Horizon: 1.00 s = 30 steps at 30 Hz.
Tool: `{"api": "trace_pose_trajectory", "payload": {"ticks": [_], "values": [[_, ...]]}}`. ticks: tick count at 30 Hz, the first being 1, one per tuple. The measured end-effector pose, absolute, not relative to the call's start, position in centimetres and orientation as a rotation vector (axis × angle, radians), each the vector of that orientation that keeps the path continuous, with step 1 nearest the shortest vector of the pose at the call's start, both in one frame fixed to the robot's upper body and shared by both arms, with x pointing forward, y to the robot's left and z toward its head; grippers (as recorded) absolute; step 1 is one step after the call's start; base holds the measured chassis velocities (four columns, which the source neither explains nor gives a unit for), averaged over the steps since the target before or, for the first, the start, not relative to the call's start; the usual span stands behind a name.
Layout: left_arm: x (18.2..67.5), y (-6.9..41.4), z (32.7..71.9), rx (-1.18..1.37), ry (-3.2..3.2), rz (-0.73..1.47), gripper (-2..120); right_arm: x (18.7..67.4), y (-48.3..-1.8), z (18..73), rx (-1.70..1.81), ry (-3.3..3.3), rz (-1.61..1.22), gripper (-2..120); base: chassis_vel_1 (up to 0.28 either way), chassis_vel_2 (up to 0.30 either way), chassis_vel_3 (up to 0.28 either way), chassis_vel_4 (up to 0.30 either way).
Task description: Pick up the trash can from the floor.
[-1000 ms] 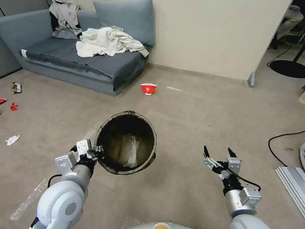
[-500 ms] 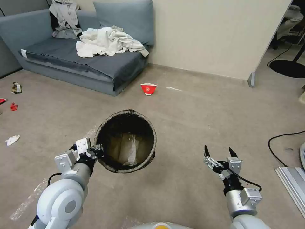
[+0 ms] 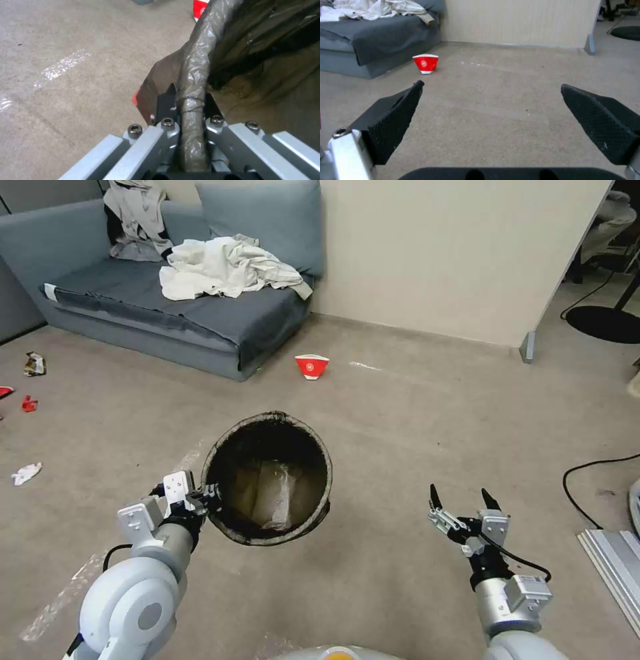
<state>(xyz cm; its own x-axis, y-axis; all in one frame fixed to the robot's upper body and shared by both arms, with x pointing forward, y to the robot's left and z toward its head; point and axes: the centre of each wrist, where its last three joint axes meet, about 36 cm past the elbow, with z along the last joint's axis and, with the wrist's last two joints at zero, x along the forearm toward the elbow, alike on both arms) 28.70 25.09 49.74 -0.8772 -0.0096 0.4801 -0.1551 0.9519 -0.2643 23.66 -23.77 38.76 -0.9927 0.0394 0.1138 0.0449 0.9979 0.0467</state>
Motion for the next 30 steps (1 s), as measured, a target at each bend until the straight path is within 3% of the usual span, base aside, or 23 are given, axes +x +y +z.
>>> {"api": "trace_pose_trajectory", "payload": {"ticks": [30], "values": [[28.71,24.30,49.05,0.129,-2.645,0.329,1,23.75,-23.78,38.80,-0.072,-3.029,-0.078,100,0.000,0.000,0.000,0.000]]}}
